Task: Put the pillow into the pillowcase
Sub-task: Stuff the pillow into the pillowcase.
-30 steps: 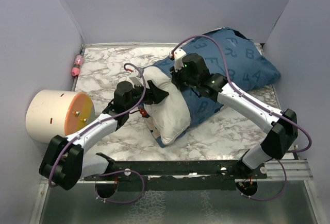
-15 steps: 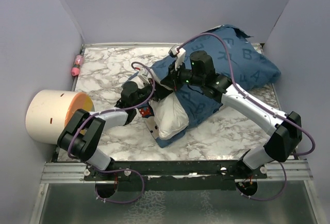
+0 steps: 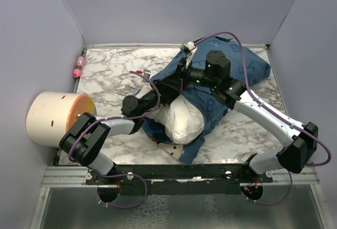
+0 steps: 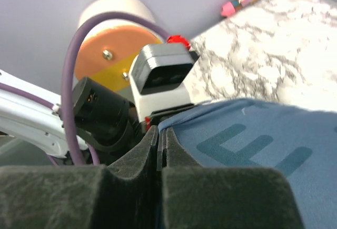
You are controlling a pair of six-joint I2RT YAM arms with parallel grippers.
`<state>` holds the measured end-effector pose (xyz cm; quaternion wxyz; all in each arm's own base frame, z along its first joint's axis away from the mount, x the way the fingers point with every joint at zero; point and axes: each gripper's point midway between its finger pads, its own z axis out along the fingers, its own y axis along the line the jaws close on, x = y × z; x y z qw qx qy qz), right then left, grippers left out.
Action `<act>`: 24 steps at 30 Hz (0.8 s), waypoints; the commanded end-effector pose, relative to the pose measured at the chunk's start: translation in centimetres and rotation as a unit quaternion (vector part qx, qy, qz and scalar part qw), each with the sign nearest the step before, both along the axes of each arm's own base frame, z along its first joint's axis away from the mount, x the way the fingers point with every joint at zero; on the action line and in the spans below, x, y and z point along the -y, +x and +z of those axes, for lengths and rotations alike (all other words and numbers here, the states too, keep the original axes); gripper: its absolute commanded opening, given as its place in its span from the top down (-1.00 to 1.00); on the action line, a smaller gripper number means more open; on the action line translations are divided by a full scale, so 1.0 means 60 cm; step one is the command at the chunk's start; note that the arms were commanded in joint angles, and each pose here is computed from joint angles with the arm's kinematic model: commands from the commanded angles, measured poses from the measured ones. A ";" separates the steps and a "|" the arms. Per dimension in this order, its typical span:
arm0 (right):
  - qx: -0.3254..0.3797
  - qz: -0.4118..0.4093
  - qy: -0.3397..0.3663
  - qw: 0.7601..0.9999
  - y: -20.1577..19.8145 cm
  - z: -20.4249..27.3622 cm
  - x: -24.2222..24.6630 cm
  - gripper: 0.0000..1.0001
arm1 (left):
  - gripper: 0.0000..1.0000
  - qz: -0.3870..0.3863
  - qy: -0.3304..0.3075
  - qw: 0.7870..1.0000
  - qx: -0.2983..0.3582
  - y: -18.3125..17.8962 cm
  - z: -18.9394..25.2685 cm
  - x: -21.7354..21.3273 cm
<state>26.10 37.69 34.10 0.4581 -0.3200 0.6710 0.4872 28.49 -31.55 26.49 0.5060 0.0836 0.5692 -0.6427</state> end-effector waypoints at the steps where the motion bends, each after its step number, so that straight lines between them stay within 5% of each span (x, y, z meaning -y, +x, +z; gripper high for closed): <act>1: 0.060 0.177 0.112 0.976 -0.165 0.164 -0.026 0.99 | 1.00 0.030 -0.113 0.982 0.146 -0.034 0.159 -0.022; 7: -0.001 0.078 0.018 0.997 -0.112 -0.020 -0.016 0.99 | 1.00 0.072 -0.057 0.995 -0.042 0.070 -0.089 -0.028; 13: 0.005 0.036 -0.044 0.998 -0.119 -0.112 0.038 0.90 | 0.80 0.118 0.008 0.988 -0.102 0.063 -0.170 -0.053; 19: 0.062 0.003 -0.052 0.997 -0.119 -0.056 0.078 0.12 | -0.08 0.125 0.067 0.977 -0.158 0.043 -0.199 -0.072; 24: 0.124 -0.064 -0.034 0.990 -0.124 0.031 0.146 -0.44 | -0.40 0.098 0.157 0.953 -0.240 -0.010 -0.247 -0.089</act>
